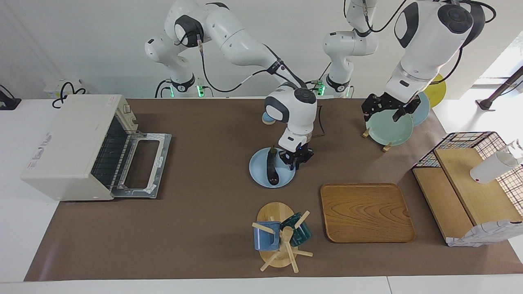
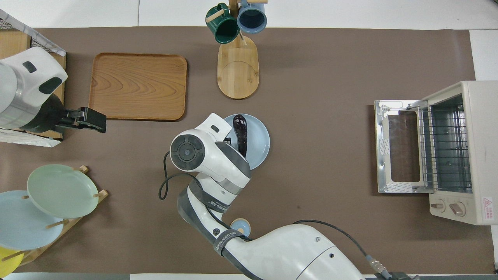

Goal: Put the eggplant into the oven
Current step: 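Carry the eggplant toward the oven while the left gripper retracts, then insert the eggplant into the open oven with the right gripper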

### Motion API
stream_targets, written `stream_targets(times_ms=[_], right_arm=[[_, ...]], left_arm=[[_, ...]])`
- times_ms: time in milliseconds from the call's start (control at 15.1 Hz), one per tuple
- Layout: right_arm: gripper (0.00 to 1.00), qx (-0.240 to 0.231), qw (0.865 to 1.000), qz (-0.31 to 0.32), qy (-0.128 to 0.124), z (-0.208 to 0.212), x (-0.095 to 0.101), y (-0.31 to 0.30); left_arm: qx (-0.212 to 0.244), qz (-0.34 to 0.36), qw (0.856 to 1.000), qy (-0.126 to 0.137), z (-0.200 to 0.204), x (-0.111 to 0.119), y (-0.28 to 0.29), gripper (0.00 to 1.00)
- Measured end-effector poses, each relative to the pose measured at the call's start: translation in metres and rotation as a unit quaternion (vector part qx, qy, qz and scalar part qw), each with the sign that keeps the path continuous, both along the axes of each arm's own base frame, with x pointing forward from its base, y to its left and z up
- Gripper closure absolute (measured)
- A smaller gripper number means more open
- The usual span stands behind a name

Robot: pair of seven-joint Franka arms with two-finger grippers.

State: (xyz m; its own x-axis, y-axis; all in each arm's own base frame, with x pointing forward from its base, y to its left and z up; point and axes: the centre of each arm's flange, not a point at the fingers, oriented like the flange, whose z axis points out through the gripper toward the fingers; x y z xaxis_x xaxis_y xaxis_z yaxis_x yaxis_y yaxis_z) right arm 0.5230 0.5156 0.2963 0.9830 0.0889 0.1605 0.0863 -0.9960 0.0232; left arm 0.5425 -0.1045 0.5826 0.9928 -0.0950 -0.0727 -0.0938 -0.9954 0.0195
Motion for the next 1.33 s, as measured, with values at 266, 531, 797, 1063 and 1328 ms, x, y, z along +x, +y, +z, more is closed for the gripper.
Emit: stream_targets(times_ms=[266,531,797,1063,1328], right_arm=[[0.96,-0.050,0.999,0.007,0.001,0.022,-0.001,-0.010],[0.97,-0.087,0.996,-0.029,0.021,0.059,0.021,-0.050],[0.97,-0.107,0.991,-0.061,0.051,0.095,0.046,-0.133],[0.97,-0.115,0.988,-0.059,0.090,0.100,0.052,-0.257],[0.97,-0.105,0.986,-0.046,0.118,0.119,0.054,-0.402]], left_arm=[[-0.001,-0.014,1.000,0.004,-0.004,0.001,0.002,0.00],[-0.001,-0.022,1.000,0.005,-0.005,0.001,0.002,0.00],[-0.001,-0.023,1.000,0.006,-0.005,0.001,0.002,0.00],[-0.001,-0.022,1.000,0.005,-0.005,0.001,0.003,0.00],[-0.001,-0.020,1.000,0.005,-0.004,0.001,0.005,0.00]])
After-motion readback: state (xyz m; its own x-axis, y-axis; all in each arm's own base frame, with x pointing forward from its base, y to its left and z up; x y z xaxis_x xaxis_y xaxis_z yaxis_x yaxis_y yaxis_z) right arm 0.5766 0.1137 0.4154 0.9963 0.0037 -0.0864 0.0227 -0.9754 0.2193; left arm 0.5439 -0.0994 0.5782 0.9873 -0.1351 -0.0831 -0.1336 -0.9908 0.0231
